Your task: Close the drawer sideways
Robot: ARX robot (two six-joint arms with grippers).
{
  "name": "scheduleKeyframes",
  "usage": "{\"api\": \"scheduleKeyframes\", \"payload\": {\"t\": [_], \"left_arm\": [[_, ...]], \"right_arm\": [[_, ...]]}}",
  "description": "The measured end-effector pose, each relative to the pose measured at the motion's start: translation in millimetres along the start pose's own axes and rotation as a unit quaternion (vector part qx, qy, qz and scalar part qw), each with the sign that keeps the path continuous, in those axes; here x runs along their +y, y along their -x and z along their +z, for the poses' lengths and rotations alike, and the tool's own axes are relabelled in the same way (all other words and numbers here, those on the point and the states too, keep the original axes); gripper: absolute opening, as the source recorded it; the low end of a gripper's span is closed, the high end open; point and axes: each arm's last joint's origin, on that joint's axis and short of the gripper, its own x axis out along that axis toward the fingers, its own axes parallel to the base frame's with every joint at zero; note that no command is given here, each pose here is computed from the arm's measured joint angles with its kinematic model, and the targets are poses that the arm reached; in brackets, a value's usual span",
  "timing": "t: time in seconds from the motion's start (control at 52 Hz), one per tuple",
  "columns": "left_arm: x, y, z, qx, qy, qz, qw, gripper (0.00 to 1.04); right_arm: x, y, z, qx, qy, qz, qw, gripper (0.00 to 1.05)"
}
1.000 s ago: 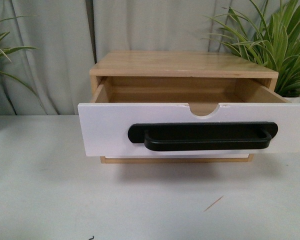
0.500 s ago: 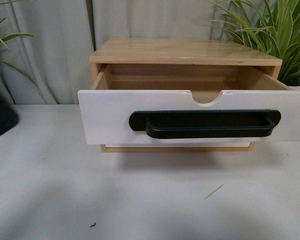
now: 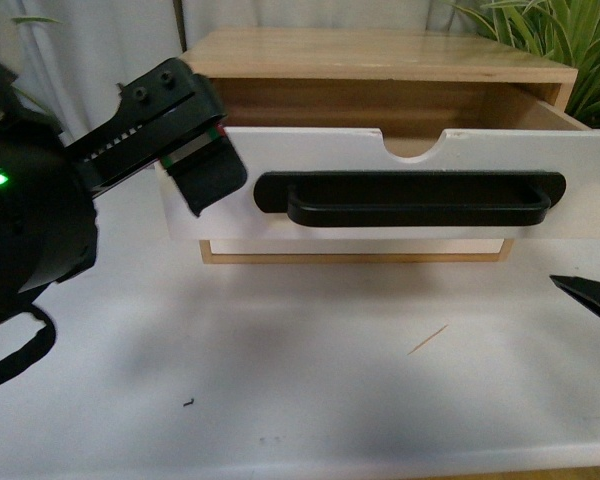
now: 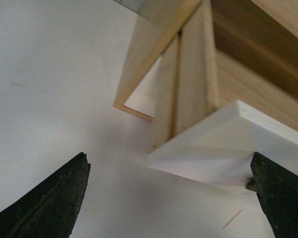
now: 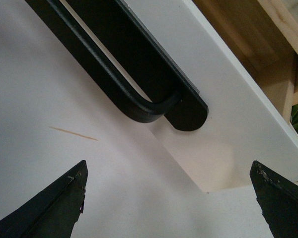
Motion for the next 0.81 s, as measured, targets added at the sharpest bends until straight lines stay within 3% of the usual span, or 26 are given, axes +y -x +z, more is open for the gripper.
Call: {"api": "scheduleKeyframes", "payload": {"t": [0.423, 0.808], "left_arm": [[-22.2, -55.2, 15.8, 0.027, -0.015, -0.030, 0.999, 0.99], [-20.1, -102.4, 28.9, 0.054, -0.016, -0.008, 0.998, 0.99]], "right_arm": [[-20.7, -64.4, 13.8, 0.010, 0.005, 0.003, 1.000, 0.96], [-45.0, -122.9, 23.7, 0.020, 0.002, -0.021, 1.000, 0.96]]}}
